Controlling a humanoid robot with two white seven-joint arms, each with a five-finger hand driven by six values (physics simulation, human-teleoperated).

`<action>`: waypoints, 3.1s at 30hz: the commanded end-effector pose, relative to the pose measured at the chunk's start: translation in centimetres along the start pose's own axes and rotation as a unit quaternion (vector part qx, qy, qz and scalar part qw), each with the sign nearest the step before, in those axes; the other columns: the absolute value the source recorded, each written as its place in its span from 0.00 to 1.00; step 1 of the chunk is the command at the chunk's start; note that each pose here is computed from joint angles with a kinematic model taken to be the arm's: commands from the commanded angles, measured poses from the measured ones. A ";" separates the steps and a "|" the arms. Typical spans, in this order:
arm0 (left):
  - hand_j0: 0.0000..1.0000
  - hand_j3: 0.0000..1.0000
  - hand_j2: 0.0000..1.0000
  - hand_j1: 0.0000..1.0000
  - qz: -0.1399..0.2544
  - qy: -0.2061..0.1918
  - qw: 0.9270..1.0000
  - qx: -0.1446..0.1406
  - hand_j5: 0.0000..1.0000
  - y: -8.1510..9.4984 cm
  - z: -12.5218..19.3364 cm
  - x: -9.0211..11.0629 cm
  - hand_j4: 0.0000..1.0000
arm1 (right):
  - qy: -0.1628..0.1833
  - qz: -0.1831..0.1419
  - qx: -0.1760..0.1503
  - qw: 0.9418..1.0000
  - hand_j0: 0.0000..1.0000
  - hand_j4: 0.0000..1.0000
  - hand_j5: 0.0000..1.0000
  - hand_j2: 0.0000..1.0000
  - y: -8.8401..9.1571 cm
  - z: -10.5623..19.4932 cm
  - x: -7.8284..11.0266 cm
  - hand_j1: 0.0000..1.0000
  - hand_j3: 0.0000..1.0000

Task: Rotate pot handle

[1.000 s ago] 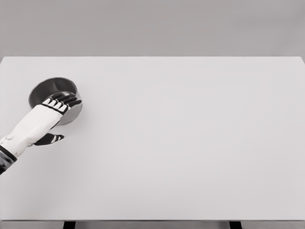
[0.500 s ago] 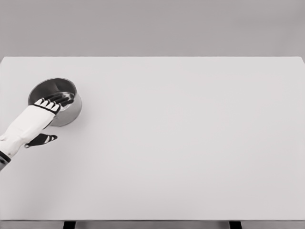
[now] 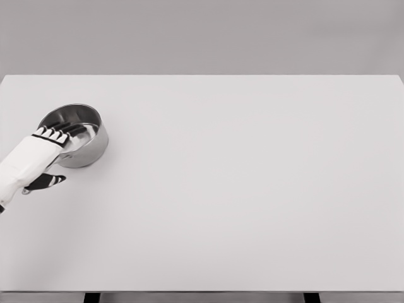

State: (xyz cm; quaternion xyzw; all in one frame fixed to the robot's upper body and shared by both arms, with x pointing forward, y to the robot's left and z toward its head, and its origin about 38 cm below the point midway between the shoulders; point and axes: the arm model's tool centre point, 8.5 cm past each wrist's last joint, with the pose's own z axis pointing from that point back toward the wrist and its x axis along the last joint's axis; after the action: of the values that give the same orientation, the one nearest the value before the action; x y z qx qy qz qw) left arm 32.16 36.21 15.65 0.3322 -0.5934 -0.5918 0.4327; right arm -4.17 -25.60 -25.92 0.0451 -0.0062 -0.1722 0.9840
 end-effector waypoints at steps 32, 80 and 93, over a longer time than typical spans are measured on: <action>1.00 1.00 1.00 1.00 -0.051 0.029 0.998 -0.007 1.00 1.1 1.0 -1.9 1.00 | 0.000 0.000 0.000 1.000 1.00 1.00 1.00 1.00 0.0 0.0 0.0 1.00 1.00; 1.00 1.00 1.00 1.00 -0.076 0.129 0.989 -0.006 1.00 2.1 1.2 -6.1 1.00 | -0.001 0.000 0.000 1.000 1.00 1.00 1.00 1.00 0.0 0.0 0.0 1.00 1.00; 1.00 1.00 1.00 1.00 -0.079 0.146 0.986 -0.009 1.00 2.5 1.0 -7.8 1.00 | 0.000 0.000 0.000 1.000 1.00 1.00 1.00 1.00 0.0 0.0 0.0 1.00 1.00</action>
State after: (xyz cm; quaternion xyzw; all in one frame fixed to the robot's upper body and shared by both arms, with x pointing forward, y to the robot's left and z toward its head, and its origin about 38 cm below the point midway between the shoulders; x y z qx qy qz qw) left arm 34.77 43.70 17.46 0.4576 -0.4933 -0.5736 0.4671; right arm -4.17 -25.60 -25.92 0.0451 -0.0062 -0.1722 0.9840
